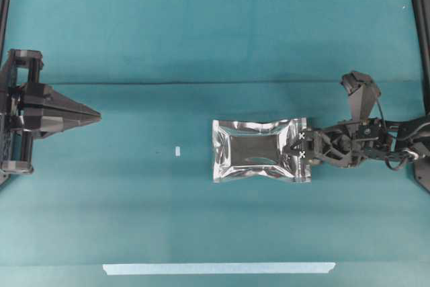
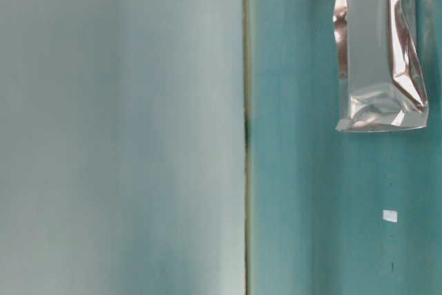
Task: Hand over the silver zip bag and make it stand upright.
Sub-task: 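Lift the bag with the right gripper and open the left gripper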
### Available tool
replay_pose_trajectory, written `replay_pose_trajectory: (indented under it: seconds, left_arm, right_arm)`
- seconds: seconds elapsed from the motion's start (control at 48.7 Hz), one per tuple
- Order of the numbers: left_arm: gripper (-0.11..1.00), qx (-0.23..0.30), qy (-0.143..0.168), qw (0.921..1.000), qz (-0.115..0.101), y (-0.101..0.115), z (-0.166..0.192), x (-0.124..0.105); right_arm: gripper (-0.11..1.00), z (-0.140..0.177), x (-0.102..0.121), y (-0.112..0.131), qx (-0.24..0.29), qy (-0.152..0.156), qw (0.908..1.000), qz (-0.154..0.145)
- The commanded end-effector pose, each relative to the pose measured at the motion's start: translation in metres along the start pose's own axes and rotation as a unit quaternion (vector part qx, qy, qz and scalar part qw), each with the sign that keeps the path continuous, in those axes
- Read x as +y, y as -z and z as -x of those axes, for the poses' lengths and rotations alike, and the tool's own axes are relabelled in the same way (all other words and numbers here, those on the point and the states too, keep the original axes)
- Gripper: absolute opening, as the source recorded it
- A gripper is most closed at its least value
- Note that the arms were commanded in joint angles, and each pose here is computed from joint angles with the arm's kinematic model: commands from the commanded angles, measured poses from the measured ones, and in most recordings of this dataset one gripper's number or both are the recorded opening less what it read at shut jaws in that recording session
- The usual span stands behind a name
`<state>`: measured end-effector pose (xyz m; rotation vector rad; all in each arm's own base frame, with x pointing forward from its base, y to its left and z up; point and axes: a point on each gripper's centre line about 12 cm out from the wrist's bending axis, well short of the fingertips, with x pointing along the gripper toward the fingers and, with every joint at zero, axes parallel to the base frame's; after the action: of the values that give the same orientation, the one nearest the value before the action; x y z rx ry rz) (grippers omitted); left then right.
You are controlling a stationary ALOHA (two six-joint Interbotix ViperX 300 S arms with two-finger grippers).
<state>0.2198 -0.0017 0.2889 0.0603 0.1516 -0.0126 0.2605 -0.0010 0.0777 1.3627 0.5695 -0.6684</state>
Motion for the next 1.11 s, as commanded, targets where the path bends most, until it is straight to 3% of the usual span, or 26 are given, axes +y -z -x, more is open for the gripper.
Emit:
replay_pose_trajectory:
  seconds: [0.0, 0.185, 0.267, 0.431, 0.575, 0.698, 0.945, 1.089]
  left_arm:
    - [-0.01, -0.004, -0.001, 1.0000, 0.006, -0.004, -0.002, 0.001]
    - [-0.01, 0.037, -0.011, 0.9961, 0.080, 0.009, -0.012, 0.004]
    - [-0.01, 0.050, -0.010, 0.9936, 0.101, 0.013, -0.017, 0.003]
    - [-0.01, 0.009, -0.008, 0.9956, 0.093, 0.005, -0.016, 0.003]
    - [0.01, 0.015, -0.009, 0.9957, 0.090, 0.010, -0.014, 0.004]
    - [0.22, 0.023, -0.010, 0.9953, 0.093, 0.012, -0.014, 0.004]
    - [0.91, 0.028, -0.011, 0.9959, 0.085, 0.014, -0.015, 0.004]
    - [0.89, 0.036, -0.011, 0.9955, 0.087, 0.019, -0.016, 0.004]
  right_arm:
    - [0.51, -0.002, 0.002, 0.003, 0.005, 0.001, 1.0000, -0.002]
    - [0.12, -0.003, 0.003, 0.002, 0.004, 0.000, 1.0000, -0.003]
    - [0.05, -0.003, 0.004, 0.002, 0.004, 0.000, 1.0000, -0.004]
    - [0.04, -0.003, 0.005, 0.002, 0.004, -0.002, 1.0000, -0.005]
    - [0.04, -0.004, 0.005, 0.002, 0.004, -0.001, 1.0000, -0.004]
    - [0.04, -0.004, 0.008, 0.002, 0.004, -0.005, 1.0000, -0.004]
    - [0.04, -0.005, 0.010, 0.003, 0.005, -0.006, 1.0000, 0.001]
    - [0.04, -0.001, 0.014, 0.004, 0.019, 0.003, 0.9996, 0.021]
